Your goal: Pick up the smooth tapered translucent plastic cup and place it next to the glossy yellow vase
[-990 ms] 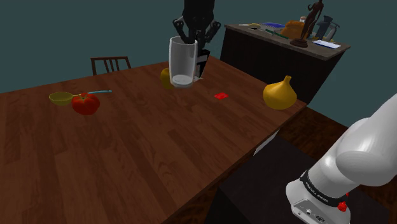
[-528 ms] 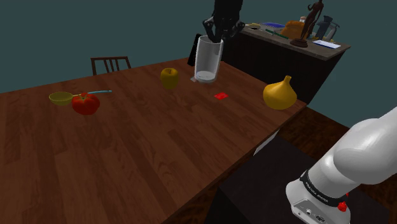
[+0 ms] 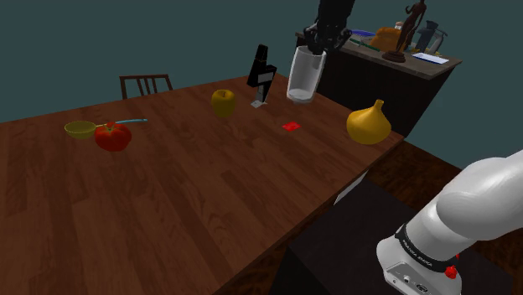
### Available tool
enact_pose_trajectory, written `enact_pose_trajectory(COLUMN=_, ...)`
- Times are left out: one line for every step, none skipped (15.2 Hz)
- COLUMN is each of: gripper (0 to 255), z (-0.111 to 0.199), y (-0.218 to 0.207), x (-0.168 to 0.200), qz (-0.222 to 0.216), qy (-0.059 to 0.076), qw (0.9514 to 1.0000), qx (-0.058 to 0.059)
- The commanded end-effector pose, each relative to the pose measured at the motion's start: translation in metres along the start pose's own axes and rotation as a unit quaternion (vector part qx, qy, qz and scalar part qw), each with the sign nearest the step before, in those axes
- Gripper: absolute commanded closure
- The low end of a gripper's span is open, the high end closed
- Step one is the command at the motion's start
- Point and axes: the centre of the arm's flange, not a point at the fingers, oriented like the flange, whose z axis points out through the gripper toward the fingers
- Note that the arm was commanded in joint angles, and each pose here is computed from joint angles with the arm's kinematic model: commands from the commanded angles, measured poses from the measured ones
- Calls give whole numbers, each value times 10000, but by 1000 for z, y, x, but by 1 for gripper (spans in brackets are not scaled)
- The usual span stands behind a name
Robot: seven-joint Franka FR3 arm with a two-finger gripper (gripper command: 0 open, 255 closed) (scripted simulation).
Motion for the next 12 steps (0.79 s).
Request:
enact_pose_trajectory(gripper=255, z=0, y=27, x=3, qz=-8, qy=2, qw=10000, qx=4)
enact_pose_trajectory(gripper=255, z=0, y=40, x=5, qz=-8, qy=2, qw=10000, qx=4)
enact_pose_trajectory(gripper=255, z=0, y=53, x=7, qz=-8, qy=2, qw=10000, qx=4)
enact_pose_trajectory(gripper=255, z=1, y=66, x=10, qz=-8, qy=2, qw=10000, qx=4)
enact_pose_trajectory(gripper=255, z=1, y=79, x=12, qz=-8, qy=2, qw=10000, qx=4)
enact_pose_trajectory(gripper=255, z=1, y=92, x=14, qz=-8, qy=2, qw=10000, qx=4)
enact_pose_trajectory(gripper=255, z=2, y=105, x=16, qz=-8, qy=2, qw=10000, qx=4)
enact_pose_trajectory(gripper=255, z=2, y=118, x=19, qz=-8, qy=2, qw=10000, qx=4)
enact_pose_trajectory(gripper=255, z=2, y=131, x=21, qz=-8, qy=2, qw=10000, qx=4)
enact_pose_trajectory(gripper=255, z=3, y=144, x=23, qz=-8, qy=2, qw=10000, qx=4)
enact_pose_trajectory(gripper=255, z=3, y=157, x=25, qz=-8, qy=2, qw=10000, qx=4)
enact_pose_trajectory(gripper=255, z=3, y=170, x=28, qz=-8, qy=2, qw=10000, qx=4)
